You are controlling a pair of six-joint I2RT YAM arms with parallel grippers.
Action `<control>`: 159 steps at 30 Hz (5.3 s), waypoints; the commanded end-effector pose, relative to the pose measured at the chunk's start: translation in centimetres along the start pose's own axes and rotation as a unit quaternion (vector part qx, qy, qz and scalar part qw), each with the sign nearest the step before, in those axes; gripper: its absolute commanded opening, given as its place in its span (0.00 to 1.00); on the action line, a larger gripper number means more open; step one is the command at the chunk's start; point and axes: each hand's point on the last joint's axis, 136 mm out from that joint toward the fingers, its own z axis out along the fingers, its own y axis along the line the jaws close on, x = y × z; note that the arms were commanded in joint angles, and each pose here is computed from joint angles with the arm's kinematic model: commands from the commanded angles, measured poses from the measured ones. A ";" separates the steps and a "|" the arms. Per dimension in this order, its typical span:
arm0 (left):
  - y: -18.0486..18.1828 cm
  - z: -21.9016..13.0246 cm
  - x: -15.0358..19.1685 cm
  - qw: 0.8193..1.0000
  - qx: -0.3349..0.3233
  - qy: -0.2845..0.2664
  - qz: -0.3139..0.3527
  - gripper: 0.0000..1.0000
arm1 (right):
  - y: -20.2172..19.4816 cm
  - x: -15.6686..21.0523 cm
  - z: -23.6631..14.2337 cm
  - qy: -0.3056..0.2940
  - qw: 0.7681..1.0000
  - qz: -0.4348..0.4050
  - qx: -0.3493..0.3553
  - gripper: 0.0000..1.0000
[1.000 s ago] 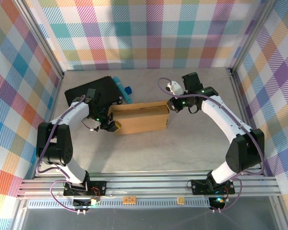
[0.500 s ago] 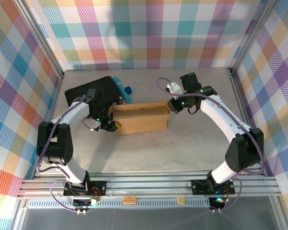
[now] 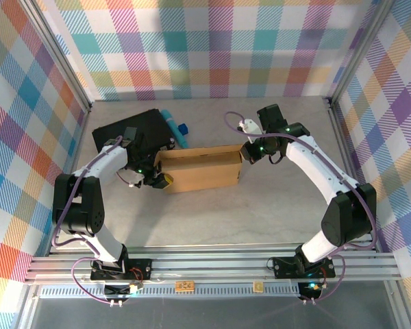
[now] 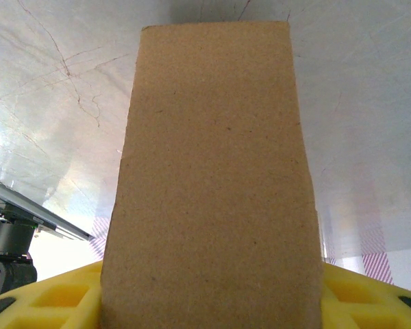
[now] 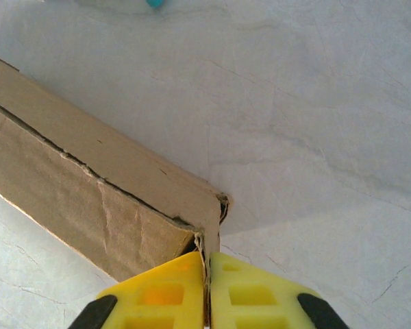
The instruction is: Fold the paper box
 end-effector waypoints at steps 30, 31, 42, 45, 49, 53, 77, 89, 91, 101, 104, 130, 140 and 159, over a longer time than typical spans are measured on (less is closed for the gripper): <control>0.3 1.1 -2.8 0.998 -0.013 -0.047 -0.036 0.00 | 3.4 -0.4 1.9 -0.024 0.994 0.110 0.001 0.00; 0.3 1.2 -2.9 0.998 -0.013 -0.047 -0.036 0.00 | 3.3 -0.1 2.0 -0.024 0.994 0.108 0.006 0.00; 0.1 1.4 -3.1 0.998 -0.016 -0.048 -0.038 0.00 | 3.0 1.0 2.0 -0.017 0.996 0.085 0.037 0.00; 0.1 1.5 -3.0 0.998 -0.015 -0.048 -0.038 0.00 | 3.0 1.0 2.0 -0.016 0.996 0.082 0.039 0.00; 0.0 1.6 -3.1 0.998 -0.016 -0.047 -0.040 0.00 | 3.2 1.0 2.4 -0.014 0.996 0.084 0.041 0.00; -0.3 1.7 -3.1 0.998 -0.013 -0.045 -0.037 0.00 | 3.5 1.5 3.3 -0.010 0.995 0.086 0.047 0.00; -1.3 1.4 -4.1 0.997 0.022 -0.053 -0.047 0.04 | 4.1 4.2 2.8 -0.004 0.992 0.086 0.087 0.00; -2.0 1.4 -3.3 0.999 0.037 -0.027 -0.005 0.66 | 2.7 6.6 5.8 -0.021 0.984 0.075 0.158 0.00; -2.0 0.9 -2.9 0.999 0.035 -0.021 0.020 0.84 | 2.7 6.5 6.1 -0.012 0.985 0.068 0.160 0.00; 1.2 -4.0 -2.8 0.980 -0.012 -0.072 0.186 1.00 | 2.5 5.1 5.2 -0.011 0.984 0.058 0.167 0.00; 2.0 -5.5 -3.8 0.970 -0.013 -0.105 0.218 1.00 | 2.3 5.0 5.1 -0.012 0.984 0.058 0.166 0.00; 0.4 -16.3 -0.4 0.707 -0.005 -0.344 0.618 0.22 | 1.1 2.5 6.2 0.039 0.988 0.066 0.135 0.00; 1.8 -14.2 1.2 0.588 -0.020 -0.329 0.738 0.22 | 0.7 2.1 6.6 0.049 0.991 0.064 0.108 0.00; -0.2 -12.3 1.9 0.559 -0.026 -0.309 0.769 0.29 | 1.2 1.5 7.1 0.048 0.992 0.073 0.089 0.00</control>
